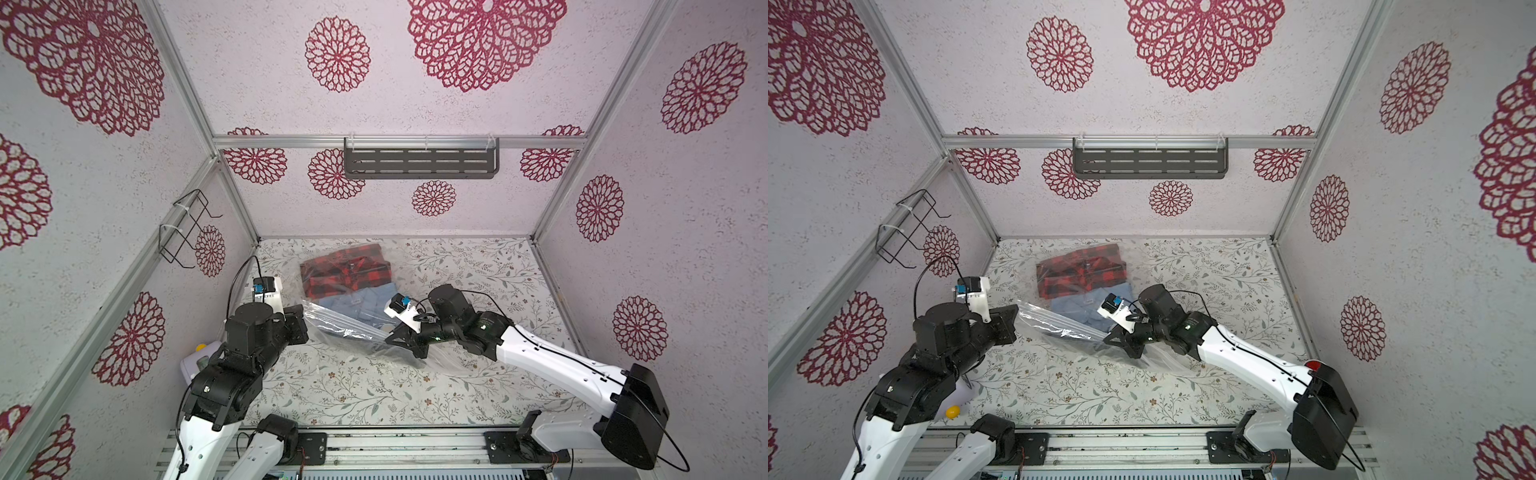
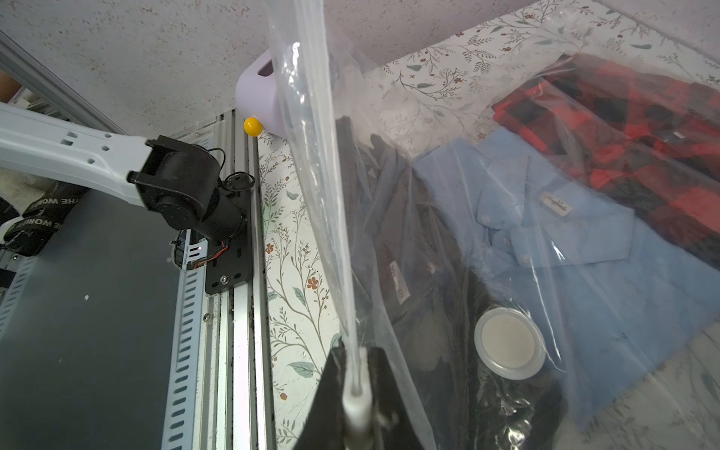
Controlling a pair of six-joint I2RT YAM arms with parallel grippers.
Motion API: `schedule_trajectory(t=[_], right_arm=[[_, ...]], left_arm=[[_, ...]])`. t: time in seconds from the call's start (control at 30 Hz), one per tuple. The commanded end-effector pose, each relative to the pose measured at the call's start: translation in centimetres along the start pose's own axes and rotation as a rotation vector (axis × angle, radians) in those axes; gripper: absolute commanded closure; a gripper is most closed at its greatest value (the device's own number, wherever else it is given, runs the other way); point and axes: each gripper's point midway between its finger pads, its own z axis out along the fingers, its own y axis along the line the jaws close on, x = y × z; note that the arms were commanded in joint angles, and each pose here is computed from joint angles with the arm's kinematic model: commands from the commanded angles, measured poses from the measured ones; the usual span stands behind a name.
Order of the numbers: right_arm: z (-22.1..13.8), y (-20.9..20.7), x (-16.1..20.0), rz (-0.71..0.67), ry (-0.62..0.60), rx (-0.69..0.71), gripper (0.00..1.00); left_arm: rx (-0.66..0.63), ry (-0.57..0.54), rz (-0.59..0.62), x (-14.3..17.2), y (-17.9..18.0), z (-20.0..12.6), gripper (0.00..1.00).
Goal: Place the folded shirt into the vacuum bag
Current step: Close the vacuum bag at the center of the board.
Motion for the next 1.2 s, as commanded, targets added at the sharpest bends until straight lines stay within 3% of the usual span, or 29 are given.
schedule_trajectory(t=[0.0,0.53,1.17], right_arm=[[-1.3,-1.3,6.0,0.141,0.201,0.082,1.0],[0.3,-3.0,3.4,0.142,0.198,0.107,1.0],[1.1,-3.9,1.2,0.148,0.219,0.118,1.0]], left_arm=[[-0.185,-0.279,-0.054,-6.9,3.1,-2.7,1.0],[-0.154,-0.368,-0.062,-12.1,1.7,-1.1,1.0],[-0.222,-0.375,-0.144,-12.5,5.7,0.3,1.0]])
